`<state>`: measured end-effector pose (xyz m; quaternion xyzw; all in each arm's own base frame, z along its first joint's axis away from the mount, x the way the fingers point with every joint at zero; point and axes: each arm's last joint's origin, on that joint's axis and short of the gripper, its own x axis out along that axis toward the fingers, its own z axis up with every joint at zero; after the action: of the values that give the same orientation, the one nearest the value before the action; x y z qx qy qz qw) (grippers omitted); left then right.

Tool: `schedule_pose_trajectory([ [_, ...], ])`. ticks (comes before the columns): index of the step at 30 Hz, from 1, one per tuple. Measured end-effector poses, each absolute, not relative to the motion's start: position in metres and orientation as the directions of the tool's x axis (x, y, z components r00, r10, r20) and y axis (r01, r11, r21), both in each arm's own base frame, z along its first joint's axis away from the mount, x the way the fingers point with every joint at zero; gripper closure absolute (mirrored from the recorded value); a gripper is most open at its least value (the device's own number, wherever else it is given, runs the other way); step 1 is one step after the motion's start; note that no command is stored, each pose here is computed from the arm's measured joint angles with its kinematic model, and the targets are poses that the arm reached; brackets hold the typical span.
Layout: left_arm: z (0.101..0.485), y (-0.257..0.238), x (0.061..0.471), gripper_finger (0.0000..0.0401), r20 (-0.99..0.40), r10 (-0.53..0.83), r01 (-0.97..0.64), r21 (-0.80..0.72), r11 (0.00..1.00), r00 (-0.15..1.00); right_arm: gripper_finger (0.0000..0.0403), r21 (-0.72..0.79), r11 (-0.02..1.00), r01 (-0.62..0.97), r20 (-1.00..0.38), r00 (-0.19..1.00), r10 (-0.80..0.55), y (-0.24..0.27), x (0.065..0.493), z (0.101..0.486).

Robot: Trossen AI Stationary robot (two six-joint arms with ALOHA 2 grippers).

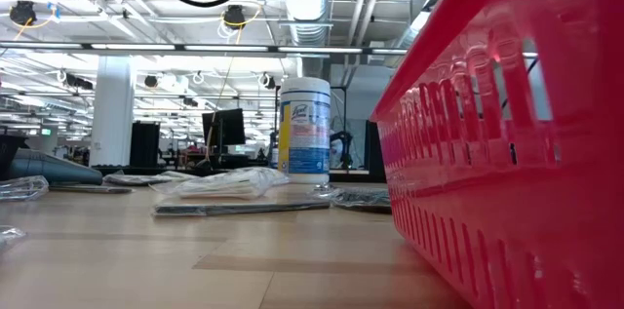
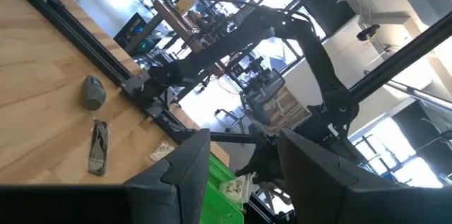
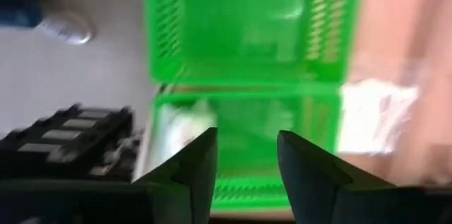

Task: Pick & Place Travel size toiletries
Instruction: Put the silver nail cutter into the left green bin

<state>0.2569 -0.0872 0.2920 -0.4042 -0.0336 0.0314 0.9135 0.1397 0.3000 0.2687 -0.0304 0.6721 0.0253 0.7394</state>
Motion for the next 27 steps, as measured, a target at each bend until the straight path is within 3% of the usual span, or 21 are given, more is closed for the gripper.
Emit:
schedule_pose_trajectory([
  [7, 0.292, -0.087, 0.257, 0.0238, 0.038, 0.086, -0.029, -0.743, 0.669, 0.996, 0.0336, -0.146, 0.988, 0.046, -0.974, 0.167, -0.151, 0.274, 0.158, 0.276],
  [12, 0.292, -0.083, 0.258, 0.0238, 0.038, 0.101, -0.04, -0.743, 0.668, 0.994, 0.0396, -0.138, 0.982, 0.131, -0.962, 0.216, -0.165, 0.249, 0.174, 0.293],
  [20, 0.292, -0.074, 0.261, 0.0238, 0.038, 0.137, -0.063, -0.742, 0.667, 0.99, 0.0401, -0.072, 0.97, 0.233, -0.91, 0.383, -0.16, 0.205, 0.19, 0.325],
  [27, 0.292, -0.073, 0.261, 0.0238, 0.038, 0.141, -0.066, -0.741, 0.668, 0.989, 0.0401, 0.021, 0.966, 0.256, -0.879, 0.466, -0.105, 0.177, 0.197, 0.315],
])
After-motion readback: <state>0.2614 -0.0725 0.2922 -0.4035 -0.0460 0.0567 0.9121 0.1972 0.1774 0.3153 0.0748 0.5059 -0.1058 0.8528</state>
